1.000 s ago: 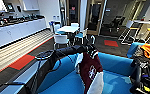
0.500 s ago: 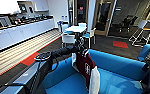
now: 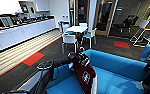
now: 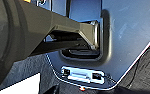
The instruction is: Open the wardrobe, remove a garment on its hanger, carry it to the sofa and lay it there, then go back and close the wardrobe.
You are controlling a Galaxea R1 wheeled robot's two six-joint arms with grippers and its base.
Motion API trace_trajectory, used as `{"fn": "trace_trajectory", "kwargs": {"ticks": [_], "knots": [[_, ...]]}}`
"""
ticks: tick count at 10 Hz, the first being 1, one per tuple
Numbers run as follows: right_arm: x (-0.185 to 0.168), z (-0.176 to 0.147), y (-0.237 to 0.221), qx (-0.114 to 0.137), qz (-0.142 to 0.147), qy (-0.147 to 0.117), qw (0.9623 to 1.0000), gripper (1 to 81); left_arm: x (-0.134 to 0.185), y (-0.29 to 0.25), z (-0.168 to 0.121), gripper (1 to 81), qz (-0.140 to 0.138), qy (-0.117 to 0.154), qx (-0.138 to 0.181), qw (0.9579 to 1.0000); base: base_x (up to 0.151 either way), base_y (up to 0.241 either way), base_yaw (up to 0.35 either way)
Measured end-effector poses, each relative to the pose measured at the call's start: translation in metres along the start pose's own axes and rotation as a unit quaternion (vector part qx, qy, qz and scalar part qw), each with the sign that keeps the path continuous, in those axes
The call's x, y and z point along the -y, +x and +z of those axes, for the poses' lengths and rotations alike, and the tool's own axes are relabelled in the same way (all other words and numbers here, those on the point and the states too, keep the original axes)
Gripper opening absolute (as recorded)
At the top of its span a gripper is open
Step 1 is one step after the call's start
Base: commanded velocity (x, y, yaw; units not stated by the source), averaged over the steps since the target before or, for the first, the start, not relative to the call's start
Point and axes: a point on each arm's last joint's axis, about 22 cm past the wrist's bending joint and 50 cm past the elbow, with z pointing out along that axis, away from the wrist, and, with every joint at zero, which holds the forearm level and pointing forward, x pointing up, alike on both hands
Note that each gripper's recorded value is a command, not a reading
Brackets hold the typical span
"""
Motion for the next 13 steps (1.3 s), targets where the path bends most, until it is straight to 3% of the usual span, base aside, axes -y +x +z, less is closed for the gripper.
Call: {"fn": "trace_trajectory", "kwargs": {"ticks": [4, 6, 8, 13], "knots": [[0.0, 0.0, 0.0, 0.002, -0.002, 0.0, 1.0, 81.1, 0.122, -0.064, 0.003, 1.0, -0.002, 0.076, 0.023, 0.9968, 0.0, 0.0, 0.0], [-0.001, 0.001, -0.001, 0.014, -0.019, 0.0, 0.9997, 81.1, 0.124, -0.038, -0.014, 1.0, -0.003, 0.077, -0.001, 0.997, 0.0, 0.0, 0.0], [-0.003, 0.001, 0.009, 0.022, -0.04, 0.0, 0.9989, 81.1, 0.147, -0.024, -0.037, 1.0, -0.015, 0.088, -0.02, 0.9958, 0.0, 0.0, 0.0], [-0.004, 0.001, 0.009, 0.023, -0.041, -0.001, 0.9989, 81.1, 0.207, 0.007, -0.073, 1.0, -0.029, 0.122, -0.046, 0.991, 0.0, 0.0, 0.0]]}}
